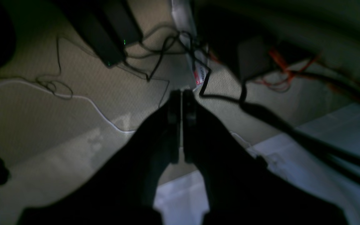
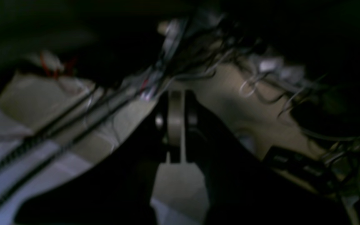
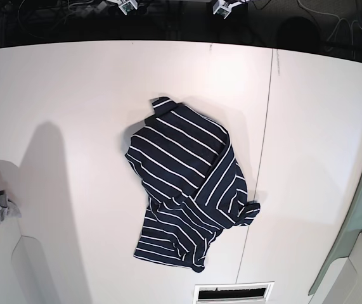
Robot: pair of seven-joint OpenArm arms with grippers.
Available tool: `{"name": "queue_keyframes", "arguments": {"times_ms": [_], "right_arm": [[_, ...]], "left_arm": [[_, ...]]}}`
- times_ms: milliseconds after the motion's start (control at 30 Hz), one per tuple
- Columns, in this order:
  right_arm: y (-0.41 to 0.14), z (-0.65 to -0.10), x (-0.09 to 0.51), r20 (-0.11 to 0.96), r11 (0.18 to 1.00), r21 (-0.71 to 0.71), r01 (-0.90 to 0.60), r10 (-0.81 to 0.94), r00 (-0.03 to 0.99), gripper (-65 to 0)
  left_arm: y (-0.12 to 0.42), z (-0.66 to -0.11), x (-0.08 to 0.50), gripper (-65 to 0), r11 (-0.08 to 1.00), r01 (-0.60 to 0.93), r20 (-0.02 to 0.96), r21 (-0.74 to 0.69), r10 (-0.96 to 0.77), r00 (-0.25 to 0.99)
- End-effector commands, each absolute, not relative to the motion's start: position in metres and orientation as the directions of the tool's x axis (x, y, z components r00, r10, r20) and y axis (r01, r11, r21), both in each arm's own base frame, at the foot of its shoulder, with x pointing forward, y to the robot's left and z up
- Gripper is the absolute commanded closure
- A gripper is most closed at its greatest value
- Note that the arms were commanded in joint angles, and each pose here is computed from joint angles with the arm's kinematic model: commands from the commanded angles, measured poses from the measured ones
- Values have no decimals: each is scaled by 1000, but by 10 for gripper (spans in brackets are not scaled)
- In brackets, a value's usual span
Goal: Layout the t-shirt on the table in an organized manner, then fold the t-shirt properly
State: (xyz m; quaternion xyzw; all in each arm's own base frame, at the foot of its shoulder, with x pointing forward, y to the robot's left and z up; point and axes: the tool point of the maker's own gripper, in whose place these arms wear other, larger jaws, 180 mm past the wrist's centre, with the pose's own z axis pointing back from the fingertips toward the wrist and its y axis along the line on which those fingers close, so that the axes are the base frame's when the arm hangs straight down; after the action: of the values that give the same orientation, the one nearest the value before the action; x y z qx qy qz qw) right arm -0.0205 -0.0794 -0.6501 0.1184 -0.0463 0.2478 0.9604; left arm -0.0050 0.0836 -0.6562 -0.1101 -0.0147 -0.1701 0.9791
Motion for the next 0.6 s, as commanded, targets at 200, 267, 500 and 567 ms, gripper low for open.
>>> {"name": "queue_keyframes", "arguments": {"times_ms": [200, 267, 500, 567], "right_arm": [[-79, -648, -8, 184, 849, 191, -493, 462, 868, -36], [-79, -648, -10, 180, 849, 193, -492, 462, 868, -36], [-82, -647, -25, 159, 849, 200, -489, 465, 871, -36], [-83, -647, -25, 158, 849, 199, -489, 465, 871, -36]], "left_arm": [[85, -655, 9, -17, 915, 348, 22, -206, -351, 936], [85, -655, 7, -17, 914, 348, 19, -207, -352, 936], [78, -653, -6, -17, 914, 337, 90, -224, -325, 941], [76, -653, -10, -17, 914, 334, 100, -228, -320, 942]]}}
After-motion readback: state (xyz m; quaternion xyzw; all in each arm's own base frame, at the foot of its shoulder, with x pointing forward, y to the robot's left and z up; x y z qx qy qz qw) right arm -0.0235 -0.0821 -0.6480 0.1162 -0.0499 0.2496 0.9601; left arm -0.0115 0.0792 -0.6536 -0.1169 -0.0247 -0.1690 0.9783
